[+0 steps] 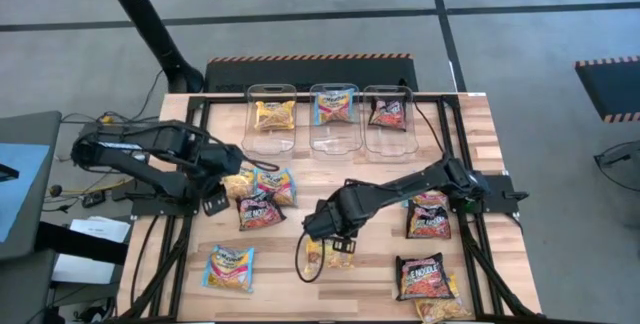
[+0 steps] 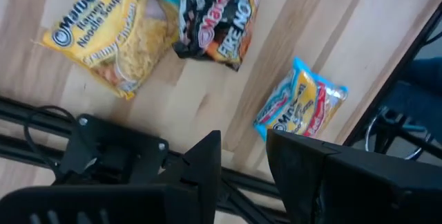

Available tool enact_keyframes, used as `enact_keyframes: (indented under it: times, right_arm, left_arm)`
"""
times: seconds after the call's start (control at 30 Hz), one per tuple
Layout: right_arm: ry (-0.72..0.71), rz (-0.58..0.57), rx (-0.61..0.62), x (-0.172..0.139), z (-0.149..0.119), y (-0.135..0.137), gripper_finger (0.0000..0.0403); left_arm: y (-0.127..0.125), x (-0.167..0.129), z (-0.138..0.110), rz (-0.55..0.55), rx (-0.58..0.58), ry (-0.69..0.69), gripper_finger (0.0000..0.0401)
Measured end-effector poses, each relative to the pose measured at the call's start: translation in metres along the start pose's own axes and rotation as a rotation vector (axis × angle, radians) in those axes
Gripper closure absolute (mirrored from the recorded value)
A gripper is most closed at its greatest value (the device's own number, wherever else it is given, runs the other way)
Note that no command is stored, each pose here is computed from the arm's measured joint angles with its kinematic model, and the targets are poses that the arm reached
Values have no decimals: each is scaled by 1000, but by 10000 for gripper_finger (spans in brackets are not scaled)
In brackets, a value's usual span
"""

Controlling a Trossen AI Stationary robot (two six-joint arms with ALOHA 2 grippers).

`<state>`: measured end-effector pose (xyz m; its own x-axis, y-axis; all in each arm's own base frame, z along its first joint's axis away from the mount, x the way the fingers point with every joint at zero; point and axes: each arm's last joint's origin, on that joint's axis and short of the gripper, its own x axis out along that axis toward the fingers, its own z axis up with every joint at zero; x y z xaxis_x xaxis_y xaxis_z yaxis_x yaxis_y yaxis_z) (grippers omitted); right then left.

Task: Sort Maruchan noodles
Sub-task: Put the black noodle pack into the right transparent bin

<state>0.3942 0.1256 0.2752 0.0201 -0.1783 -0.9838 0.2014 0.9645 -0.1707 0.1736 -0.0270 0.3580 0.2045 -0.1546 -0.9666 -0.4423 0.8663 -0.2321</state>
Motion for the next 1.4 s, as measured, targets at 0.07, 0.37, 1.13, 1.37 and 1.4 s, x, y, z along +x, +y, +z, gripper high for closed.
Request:
enact_keyframes:
  times: [0.07,0.37,1.13,1.37,1.4]
  right_arm:
    - [-2,1,-3,-1,-2,4,209]
    - [-12,4,-3,-5,-15,24,209]
    - [-19,6,-3,-8,-24,38,209]
    - [-28,12,10,-7,-22,37,209]
    - [-29,13,13,-7,-21,36,209]
  left_arm:
    - [-2,7,-1,-9,0,17,290]
    - [-8,41,-1,-34,7,40,252]
    - [-9,111,16,53,98,-188,248]
    - [-15,128,25,104,218,-183,248]
    - [-15,130,26,114,240,-176,248]
